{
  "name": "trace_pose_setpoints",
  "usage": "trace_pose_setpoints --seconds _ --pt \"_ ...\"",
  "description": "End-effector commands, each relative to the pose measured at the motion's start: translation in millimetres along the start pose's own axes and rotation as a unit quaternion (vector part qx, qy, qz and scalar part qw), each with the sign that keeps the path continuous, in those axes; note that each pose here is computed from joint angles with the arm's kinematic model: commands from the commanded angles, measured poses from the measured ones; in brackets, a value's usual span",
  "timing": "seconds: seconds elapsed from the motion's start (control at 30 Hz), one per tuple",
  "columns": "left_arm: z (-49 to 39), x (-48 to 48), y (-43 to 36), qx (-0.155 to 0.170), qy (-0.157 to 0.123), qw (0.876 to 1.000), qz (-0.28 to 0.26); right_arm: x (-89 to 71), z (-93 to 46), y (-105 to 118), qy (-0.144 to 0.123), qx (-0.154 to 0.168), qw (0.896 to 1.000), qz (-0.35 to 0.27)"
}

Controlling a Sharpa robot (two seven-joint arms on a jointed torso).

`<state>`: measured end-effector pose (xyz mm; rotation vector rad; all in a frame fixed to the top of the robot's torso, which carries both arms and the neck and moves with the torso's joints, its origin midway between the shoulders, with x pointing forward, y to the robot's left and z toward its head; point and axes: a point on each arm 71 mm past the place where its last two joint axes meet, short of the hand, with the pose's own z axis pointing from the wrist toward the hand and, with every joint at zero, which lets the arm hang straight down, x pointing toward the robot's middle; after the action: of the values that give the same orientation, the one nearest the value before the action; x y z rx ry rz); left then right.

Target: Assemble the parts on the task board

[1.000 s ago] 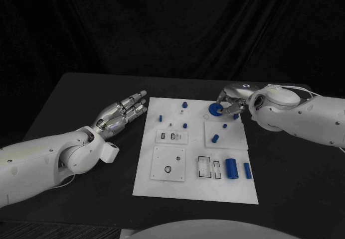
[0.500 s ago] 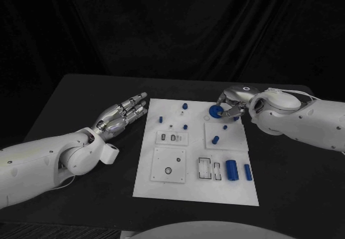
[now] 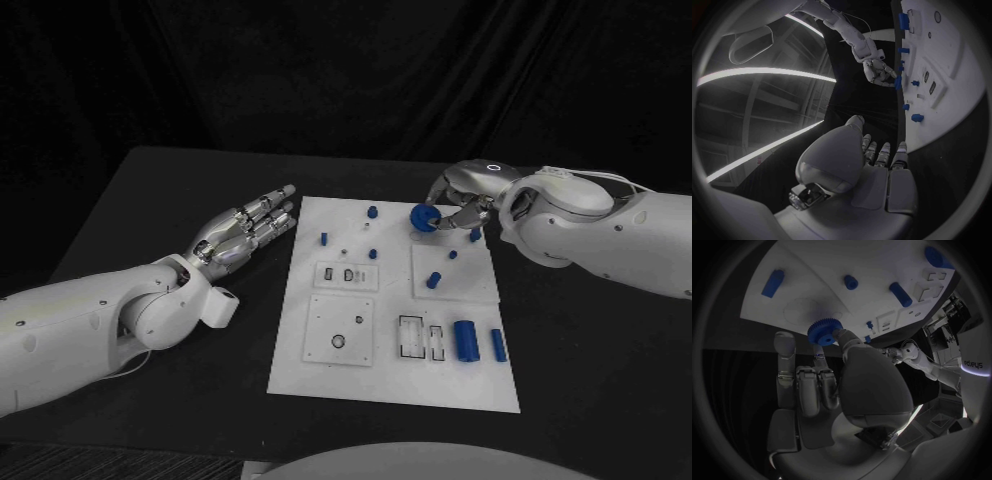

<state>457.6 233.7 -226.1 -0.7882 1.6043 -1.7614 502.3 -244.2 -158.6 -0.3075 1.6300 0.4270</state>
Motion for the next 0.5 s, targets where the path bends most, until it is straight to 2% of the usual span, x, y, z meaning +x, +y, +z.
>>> trace_pose_setpoints --seconds 0.03,0.2,0.5 --pt "1.5 2.4 -0.7 0.005 0.007 1.000 -0.004 -1.4 1.6 7.8 0.003 -0.007 1.000 0.025" --pt "2.0 2.3 -0.4 0.004 0.008 1.000 -0.005 -0.2 7.8 19.1 0.017 -0.021 0.999 0.028" --pt "4.0 3.7 0.5 0.004 0.011 1.000 -0.006 2.4 26.0 37.9 0.025 -0.045 0.998 0.025"
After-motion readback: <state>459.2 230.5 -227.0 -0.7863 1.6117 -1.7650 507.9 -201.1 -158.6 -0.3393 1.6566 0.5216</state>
